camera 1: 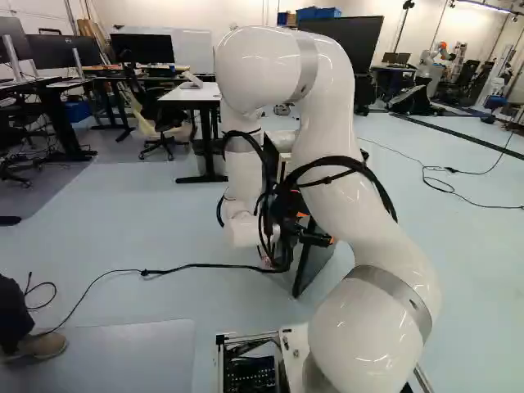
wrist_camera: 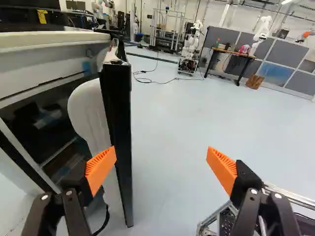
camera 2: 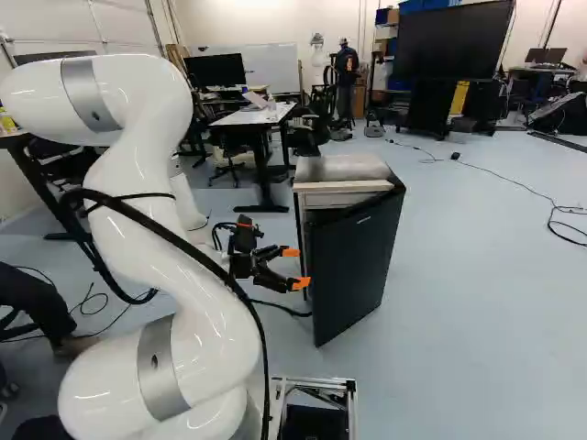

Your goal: Open the fridge door

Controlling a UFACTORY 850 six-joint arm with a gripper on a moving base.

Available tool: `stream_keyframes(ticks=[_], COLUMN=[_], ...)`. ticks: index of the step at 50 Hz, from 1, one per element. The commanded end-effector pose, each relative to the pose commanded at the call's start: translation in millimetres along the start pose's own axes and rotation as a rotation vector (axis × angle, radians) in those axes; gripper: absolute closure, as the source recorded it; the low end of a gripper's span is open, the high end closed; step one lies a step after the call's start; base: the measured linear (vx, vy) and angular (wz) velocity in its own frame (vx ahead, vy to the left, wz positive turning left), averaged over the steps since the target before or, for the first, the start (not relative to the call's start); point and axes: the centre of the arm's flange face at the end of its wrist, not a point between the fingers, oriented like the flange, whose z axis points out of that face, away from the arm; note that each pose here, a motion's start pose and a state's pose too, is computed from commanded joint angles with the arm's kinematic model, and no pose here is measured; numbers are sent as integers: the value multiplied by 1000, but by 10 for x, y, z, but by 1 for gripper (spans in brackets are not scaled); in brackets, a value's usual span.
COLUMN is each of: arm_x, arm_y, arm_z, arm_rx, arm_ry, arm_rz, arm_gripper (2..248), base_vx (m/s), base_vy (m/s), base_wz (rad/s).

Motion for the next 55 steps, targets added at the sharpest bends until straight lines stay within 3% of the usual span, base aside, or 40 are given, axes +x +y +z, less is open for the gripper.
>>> stream_keyframes(ticks=[25, 55], arm_x=[-44, 127], arm_y=[-61, -398], arm_z=[-230, -95], arm_rx=[69, 23], arm_ry=[17, 38], arm_rz=[-9, 78], arm_gripper=[3, 3], base_vx=[0, 0], base_vy=[0, 0], base_wz=[0, 0])
